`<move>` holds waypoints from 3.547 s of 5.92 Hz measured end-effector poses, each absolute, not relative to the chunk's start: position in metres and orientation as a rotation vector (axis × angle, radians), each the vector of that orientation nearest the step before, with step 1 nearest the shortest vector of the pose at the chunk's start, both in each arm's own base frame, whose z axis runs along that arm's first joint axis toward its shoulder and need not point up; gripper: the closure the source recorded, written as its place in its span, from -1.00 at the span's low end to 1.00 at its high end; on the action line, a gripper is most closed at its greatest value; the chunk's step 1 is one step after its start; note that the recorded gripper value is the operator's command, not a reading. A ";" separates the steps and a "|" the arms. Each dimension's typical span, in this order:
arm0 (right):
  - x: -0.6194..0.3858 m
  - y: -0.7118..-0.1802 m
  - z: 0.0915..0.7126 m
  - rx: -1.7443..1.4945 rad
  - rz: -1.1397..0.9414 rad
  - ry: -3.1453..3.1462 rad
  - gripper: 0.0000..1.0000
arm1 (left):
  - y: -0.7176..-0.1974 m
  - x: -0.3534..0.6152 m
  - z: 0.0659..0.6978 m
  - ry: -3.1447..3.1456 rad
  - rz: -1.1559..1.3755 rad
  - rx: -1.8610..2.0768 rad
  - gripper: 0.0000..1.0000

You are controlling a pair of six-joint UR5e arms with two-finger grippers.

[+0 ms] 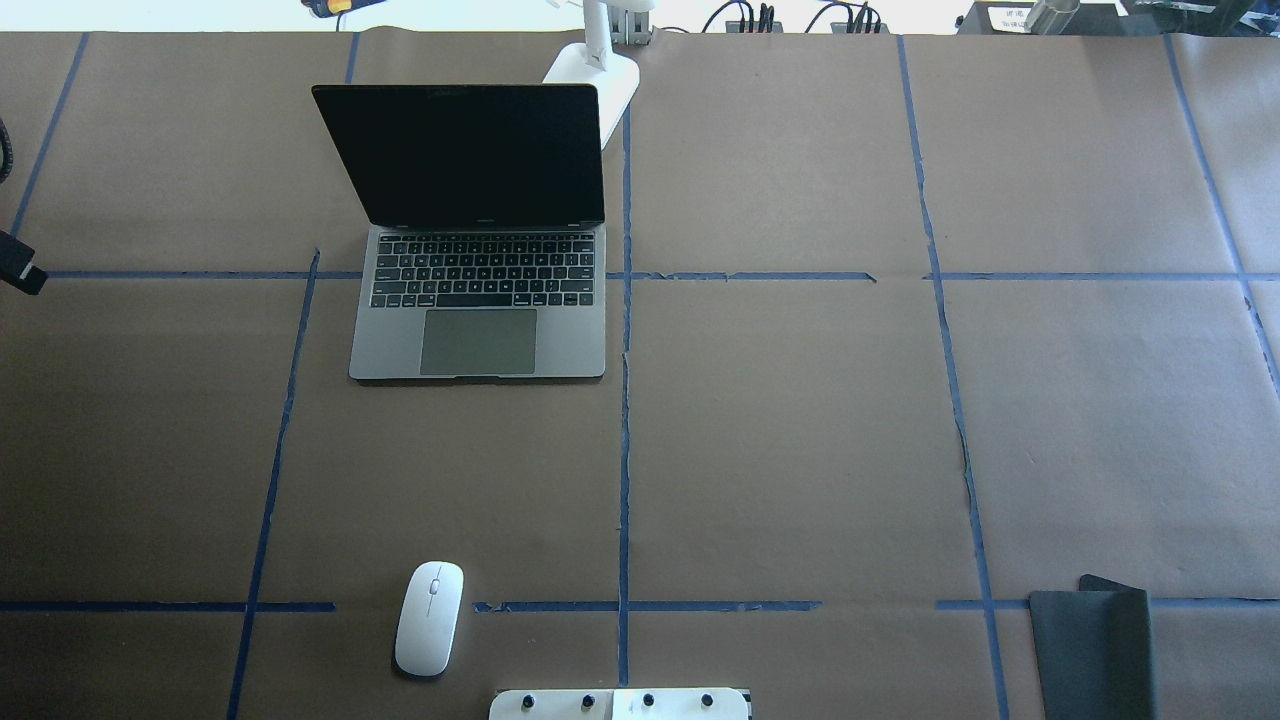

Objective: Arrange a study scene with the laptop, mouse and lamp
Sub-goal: 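Lower the right gripper onto the dark grey mouse pad, then drag the mouse pad with the right gripper beside the laptop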

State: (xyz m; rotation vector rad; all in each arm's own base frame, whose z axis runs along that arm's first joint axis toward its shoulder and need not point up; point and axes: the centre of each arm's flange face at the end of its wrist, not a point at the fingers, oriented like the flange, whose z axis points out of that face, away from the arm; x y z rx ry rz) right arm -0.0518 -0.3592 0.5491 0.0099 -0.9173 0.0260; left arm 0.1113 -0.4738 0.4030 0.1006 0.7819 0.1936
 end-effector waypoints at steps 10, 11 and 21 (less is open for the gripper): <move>-0.237 -0.180 0.586 -0.002 0.166 -0.880 -0.57 | -0.467 0.087 0.455 0.769 0.255 0.113 -1.00; -0.241 -0.175 0.590 -0.006 0.155 -0.873 -0.34 | -0.466 0.087 0.455 0.769 0.254 0.114 -1.00; -0.333 -0.300 0.459 -0.027 0.298 -1.136 1.00 | -0.462 0.089 0.453 0.802 0.254 0.099 -1.00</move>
